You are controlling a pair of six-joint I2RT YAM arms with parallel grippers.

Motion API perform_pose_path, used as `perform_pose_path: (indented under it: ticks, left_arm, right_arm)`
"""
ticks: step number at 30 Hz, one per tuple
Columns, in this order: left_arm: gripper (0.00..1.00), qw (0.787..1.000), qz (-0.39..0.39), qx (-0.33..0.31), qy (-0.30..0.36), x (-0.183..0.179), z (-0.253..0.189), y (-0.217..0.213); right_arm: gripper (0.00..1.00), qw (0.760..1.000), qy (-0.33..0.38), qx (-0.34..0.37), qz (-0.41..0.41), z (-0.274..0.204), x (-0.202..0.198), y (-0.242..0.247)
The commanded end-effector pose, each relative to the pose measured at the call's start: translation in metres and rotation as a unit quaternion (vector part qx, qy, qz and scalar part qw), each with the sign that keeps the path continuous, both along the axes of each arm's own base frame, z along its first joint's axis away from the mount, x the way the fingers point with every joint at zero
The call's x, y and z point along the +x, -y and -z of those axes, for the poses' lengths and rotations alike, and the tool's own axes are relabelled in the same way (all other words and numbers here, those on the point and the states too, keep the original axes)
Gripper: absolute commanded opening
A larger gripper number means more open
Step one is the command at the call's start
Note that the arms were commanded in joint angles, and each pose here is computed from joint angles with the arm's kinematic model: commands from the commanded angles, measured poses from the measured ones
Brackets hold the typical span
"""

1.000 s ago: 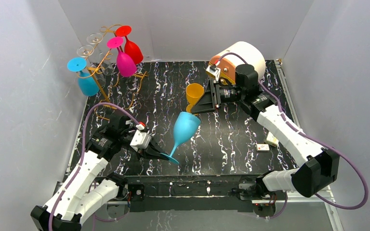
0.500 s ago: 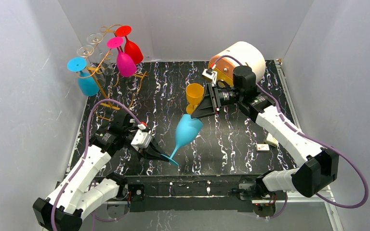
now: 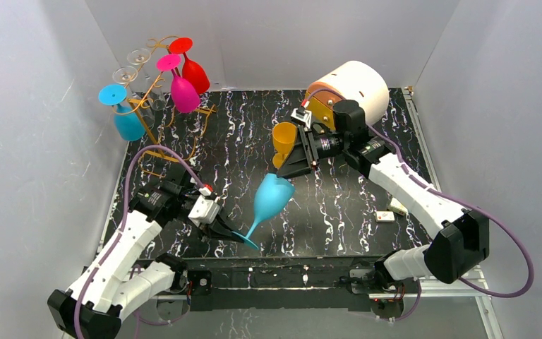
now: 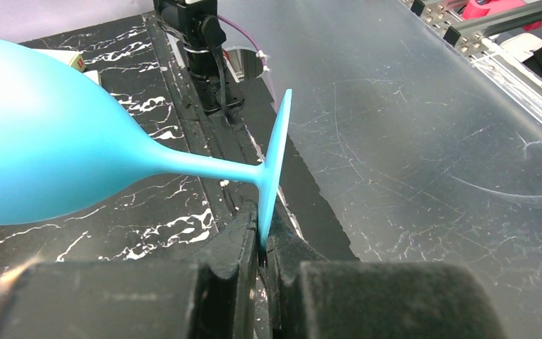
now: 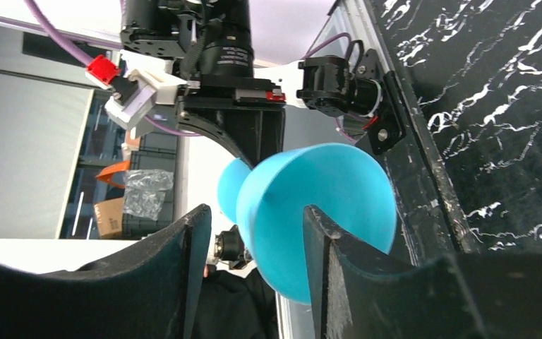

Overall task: Take the wine glass off the wine glass rack
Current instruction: Place the wine glass at the center of the board.

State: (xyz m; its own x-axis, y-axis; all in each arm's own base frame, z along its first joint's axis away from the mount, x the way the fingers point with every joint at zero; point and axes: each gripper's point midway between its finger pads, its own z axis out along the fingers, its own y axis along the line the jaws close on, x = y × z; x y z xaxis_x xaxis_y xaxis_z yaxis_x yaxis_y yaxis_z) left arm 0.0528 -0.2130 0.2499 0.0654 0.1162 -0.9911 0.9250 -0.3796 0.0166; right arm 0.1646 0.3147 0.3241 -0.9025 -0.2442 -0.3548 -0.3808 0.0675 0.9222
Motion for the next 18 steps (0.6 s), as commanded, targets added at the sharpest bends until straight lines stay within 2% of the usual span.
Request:
perform_pose_path:
  ticks: [1, 3, 5, 9, 11, 15, 18]
  left_arm:
    - [0.0, 1.0, 0.013, -0.003, 0.0, -0.011, -0.002, -0.004]
    - [0.0, 1.0, 0.012, 0.004, -0.002, -0.01, 0.001, -0.005]
    - [0.0, 1.0, 0.012, 0.004, -0.002, -0.009, 0.002, -0.004]
    - [0.0, 1.0, 0.021, -0.019, 0.003, -0.007, -0.005, -0.001]
    - [0.0, 0.999, 0.025, -0.023, 0.009, -0.008, -0.007, -0.001]
    - [0.0, 0.999, 0.028, -0.013, 0.008, -0.012, -0.007, -0.004]
    - [0.0, 0.999, 0.03, -0.009, 0.005, -0.016, -0.005, -0.006]
  right_arm:
    - [0.54, 0.997, 0.019, 0.053, -0.054, -0.025, -0.016, 0.004]
    - [0.49, 0.996, 0.025, 0.059, -0.062, -0.03, -0.021, 0.007]
    - [0.49, 0.996, 0.025, 0.061, -0.067, -0.031, -0.026, 0.009]
    - [0.62, 0.995, 0.031, 0.064, -0.067, -0.029, -0.028, 0.009]
    - [0.64, 0.996, 0.035, 0.053, -0.055, -0.025, -0.023, 0.008]
    - [0.7, 0.998, 0.059, -0.012, 0.028, -0.011, 0.006, 0.002]
    - [0.74, 0.998, 0.042, -0.023, 0.029, -0.004, 0.01, -0.001]
